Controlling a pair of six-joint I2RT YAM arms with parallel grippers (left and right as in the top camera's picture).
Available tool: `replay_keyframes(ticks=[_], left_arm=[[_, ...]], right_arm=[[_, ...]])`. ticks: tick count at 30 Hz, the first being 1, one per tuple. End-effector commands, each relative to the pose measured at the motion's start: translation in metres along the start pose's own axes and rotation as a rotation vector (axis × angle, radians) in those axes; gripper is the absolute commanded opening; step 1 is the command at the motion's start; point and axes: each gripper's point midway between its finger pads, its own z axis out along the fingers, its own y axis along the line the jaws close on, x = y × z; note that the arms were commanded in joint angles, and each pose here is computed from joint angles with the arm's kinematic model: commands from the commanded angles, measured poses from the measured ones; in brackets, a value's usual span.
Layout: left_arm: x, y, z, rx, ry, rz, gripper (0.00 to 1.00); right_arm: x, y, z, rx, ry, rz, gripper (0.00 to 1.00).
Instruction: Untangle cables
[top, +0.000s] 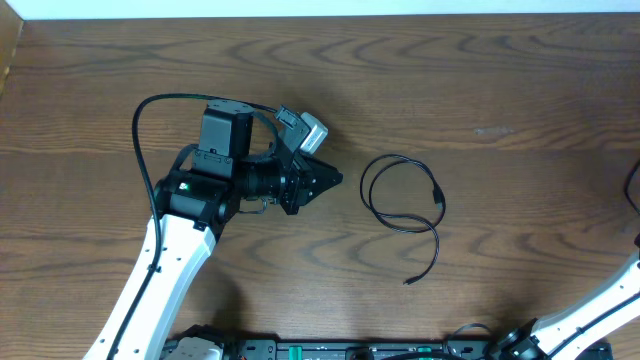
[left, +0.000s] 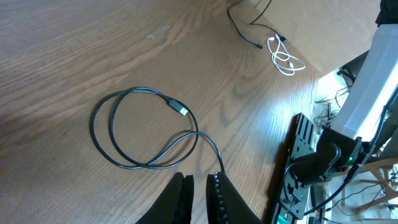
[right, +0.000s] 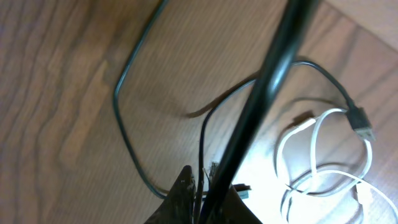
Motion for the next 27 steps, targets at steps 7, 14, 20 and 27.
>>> replay_keyframes(ticks=[7, 14, 20, 27], left_arm=[[0.002, 0.001, 0.002, -0.001, 0.004, 0.018, 0.14], [0.002, 0.001, 0.002, 0.0, 0.004, 0.017, 0.14], [0.002, 0.001, 0.002, 0.0, 0.004, 0.017, 0.14], [0.002, 0.001, 0.002, 0.001, 0.007, 0.014, 0.14]], right_arm=[[0.026, 0.016, 0.051, -0.031, 0.136, -0.062, 0.07], [0.025, 0.013, 0.05, -0.03, 0.135, -0.033, 0.89], [0.02, 0.027, 0.029, -0.08, 0.101, -0.042, 0.96], [0.017, 0.038, -0.013, -0.136, 0.053, -0.052, 0.95]])
